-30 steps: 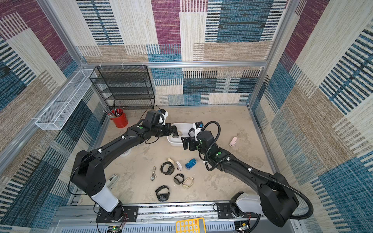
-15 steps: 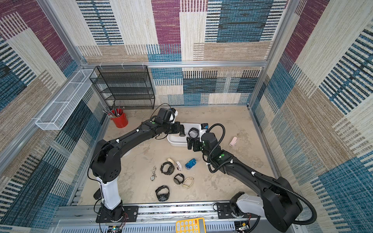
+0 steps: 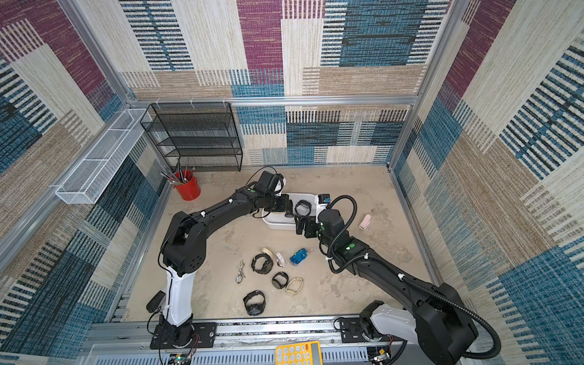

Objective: Put the watch into the storage box
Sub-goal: Place the storage box down, then pick up the item at the center of the board.

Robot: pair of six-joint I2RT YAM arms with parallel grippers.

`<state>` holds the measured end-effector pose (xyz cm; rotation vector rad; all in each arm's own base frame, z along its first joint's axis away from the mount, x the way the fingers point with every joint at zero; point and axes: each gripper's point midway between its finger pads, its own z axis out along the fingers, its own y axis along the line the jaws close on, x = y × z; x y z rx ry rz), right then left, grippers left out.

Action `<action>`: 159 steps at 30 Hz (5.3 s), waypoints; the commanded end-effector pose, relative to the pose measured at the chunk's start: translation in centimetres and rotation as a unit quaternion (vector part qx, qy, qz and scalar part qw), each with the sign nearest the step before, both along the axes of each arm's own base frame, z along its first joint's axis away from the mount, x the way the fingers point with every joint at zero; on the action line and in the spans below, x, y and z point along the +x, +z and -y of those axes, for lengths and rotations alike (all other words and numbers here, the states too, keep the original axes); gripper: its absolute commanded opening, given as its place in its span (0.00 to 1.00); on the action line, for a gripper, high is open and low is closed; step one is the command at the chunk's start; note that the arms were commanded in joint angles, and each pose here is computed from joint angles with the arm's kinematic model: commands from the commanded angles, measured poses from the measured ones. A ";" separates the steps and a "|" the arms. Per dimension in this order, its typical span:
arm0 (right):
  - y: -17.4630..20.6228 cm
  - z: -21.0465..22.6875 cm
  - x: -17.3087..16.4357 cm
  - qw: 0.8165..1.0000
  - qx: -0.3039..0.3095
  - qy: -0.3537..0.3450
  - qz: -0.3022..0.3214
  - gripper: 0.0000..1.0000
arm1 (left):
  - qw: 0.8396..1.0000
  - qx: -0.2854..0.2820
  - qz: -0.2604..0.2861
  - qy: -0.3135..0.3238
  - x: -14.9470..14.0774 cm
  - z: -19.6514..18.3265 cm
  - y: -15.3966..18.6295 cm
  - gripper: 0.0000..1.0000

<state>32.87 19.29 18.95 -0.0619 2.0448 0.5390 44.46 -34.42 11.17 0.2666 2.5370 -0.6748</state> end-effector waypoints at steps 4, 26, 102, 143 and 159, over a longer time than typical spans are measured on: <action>0.4 0.2 0.1 1.000 0.007 -0.007 0.006 1.00 | 1.000 0.020 -0.012 -0.003 0.2 -0.1 -1.5 0.14; 1.0 0.2 0.1 1.000 0.014 -0.006 0.015 1.00 | 1.000 -0.014 0.019 -0.014 -0.3 0.2 1.5 0.95; -11.6 -4.0 -6.2 0.951 0.075 0.013 -0.301 0.63 | 0.982 -0.033 0.180 -0.050 -11.7 -9.3 6.6 0.99; -1.5 -5.5 -0.9 0.991 0.026 0.050 -0.120 0.12 | 0.988 -0.024 0.153 -0.028 -11.5 -9.8 5.5 0.99; 1.3 -9.1 5.9 0.994 -0.060 0.075 -0.045 0.06 | 0.989 0.012 0.148 0.009 -13.5 -13.0 4.8 0.99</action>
